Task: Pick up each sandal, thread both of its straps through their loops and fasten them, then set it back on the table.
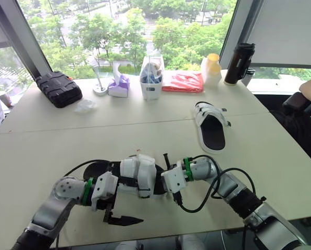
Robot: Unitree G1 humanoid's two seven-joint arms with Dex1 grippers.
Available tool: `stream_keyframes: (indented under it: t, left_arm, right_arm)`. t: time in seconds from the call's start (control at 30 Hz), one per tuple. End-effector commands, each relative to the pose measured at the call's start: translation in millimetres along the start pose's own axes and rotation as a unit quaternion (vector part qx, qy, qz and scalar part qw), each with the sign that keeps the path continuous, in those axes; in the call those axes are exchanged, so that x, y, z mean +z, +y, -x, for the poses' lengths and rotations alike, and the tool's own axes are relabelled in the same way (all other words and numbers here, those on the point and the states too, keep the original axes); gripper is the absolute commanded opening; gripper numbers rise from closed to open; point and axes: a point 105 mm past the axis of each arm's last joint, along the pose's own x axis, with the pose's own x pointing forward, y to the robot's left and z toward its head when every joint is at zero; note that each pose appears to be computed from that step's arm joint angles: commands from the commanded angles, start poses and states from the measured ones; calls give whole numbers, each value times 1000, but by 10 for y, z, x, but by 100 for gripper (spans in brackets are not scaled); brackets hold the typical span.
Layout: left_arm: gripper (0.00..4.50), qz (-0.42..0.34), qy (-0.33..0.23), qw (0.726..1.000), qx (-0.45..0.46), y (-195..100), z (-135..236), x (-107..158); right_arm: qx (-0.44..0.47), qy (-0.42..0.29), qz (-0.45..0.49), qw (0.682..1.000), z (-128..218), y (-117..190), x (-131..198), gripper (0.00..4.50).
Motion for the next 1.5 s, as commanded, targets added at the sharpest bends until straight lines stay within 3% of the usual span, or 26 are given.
stream_keyframes:
  t: [0.03,0.3,0.6,1.03,1.13,1.37,1.5]
  left_arm:
    - [442,16,-9,999,35,-12,155,101]
    - [442,79,12,996,34,-295,153,-97]
    - [442,79,-7,993,88,-76,-36,-245]
    - [442,85,-38,993,70,-58,-290,-235]
    - [366,92,-48,991,80,-23,-311,-215]
    - [10,115,-62,986,106,41,-318,-201]
    - [4,154,-56,982,90,-76,-344,-239]
  right_arm:
    - [50,49,-37,997,-27,267,-250,0]
    - [51,48,-37,997,-39,272,-251,0]
    - [49,50,-36,997,-22,259,-250,0]
    - [47,54,-37,997,12,273,-253,0]
    - [47,52,-37,997,0,280,-241,0]
    - [49,50,-38,997,-12,287,-231,0]
    - [49,50,-37,997,-16,281,-231,0]
